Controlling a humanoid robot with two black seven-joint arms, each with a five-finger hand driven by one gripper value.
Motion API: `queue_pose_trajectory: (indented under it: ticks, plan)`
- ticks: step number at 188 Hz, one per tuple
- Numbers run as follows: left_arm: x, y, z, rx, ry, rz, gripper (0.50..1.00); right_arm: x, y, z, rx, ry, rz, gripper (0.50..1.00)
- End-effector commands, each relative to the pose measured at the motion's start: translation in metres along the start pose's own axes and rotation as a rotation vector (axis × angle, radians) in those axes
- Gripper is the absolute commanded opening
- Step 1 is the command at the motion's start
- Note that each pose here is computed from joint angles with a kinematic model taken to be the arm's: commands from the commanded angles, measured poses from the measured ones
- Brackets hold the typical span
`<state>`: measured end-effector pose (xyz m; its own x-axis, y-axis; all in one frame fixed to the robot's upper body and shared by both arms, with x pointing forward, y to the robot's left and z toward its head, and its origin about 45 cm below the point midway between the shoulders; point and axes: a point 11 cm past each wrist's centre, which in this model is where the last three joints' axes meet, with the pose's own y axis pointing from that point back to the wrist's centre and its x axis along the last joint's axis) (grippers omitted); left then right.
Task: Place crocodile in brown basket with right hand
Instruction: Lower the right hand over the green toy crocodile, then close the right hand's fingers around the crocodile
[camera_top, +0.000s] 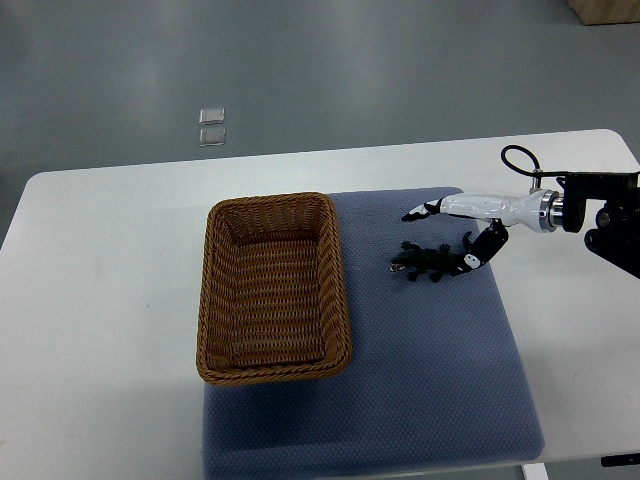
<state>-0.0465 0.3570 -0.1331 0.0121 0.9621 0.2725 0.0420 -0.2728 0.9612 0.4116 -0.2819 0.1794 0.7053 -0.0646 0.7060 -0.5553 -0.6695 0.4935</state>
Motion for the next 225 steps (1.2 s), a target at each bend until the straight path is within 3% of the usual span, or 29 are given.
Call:
queue_pose_trajectory:
  ticks: [1,136,225]
  plan:
    - [0.000,0.000,0.000,0.000,0.000,0.000,1.000,-0.002,-0.002,0.000,-0.003,-0.003,-0.002,0.924]
    - [0.000,0.000,0.000,0.000,0.000,0.000,1.000,-0.014,-0.023,-0.005,-0.036,0.018,-0.009,0.901]
    - [0.000,0.000,0.000,0.000,0.000,0.000,1.000,-0.017,-0.025,-0.004,-0.038,0.038,-0.020,0.758]
